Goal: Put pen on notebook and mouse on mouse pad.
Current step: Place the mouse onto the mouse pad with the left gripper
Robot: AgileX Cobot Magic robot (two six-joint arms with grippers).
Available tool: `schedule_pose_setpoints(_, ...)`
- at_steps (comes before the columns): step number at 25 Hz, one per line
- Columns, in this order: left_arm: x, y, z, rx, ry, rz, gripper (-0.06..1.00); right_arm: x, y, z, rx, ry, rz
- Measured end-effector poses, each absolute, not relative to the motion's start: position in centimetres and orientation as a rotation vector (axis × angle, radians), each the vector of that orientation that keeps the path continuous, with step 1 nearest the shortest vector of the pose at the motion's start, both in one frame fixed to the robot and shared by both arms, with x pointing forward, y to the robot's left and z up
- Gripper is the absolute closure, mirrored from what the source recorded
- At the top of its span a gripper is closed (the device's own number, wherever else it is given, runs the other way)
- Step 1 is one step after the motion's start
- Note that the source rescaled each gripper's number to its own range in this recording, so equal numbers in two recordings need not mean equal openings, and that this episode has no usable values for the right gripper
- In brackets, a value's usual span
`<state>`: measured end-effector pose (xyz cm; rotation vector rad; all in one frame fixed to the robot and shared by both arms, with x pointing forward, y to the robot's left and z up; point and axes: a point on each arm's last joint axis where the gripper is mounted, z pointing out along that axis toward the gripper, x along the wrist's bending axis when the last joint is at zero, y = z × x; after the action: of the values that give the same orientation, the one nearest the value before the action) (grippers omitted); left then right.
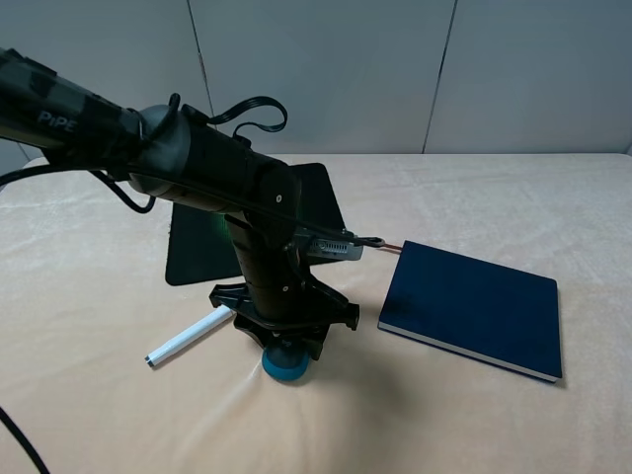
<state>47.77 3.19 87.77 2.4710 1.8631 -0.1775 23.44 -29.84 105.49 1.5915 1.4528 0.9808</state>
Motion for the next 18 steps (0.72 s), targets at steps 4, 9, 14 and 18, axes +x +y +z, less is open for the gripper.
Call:
schedule_pose_setpoints(4,47.7,3.2,88.6,2.464,1.852,-0.176,0.47,23.4,-29.8,105.5,1.591,1.453,0.981)
schedule_pose_setpoints(9,47.6,3.3,90.1,2.449,1.831,-0.171,0.47,23.4,-29.8,105.5,1.594,1.455,0.99)
schedule_pose_setpoints(14,47.8,3.2,91.3,2.469,1.817,-0.165,0.47,23.4,-29.8,105.5,1.594,1.455,0.99)
schedule_pose_setpoints(18,48.1,3.0,91.9,2.493,1.81,-0.16,0.47,23.4,-29.8,105.5,1.594,1.455,0.991)
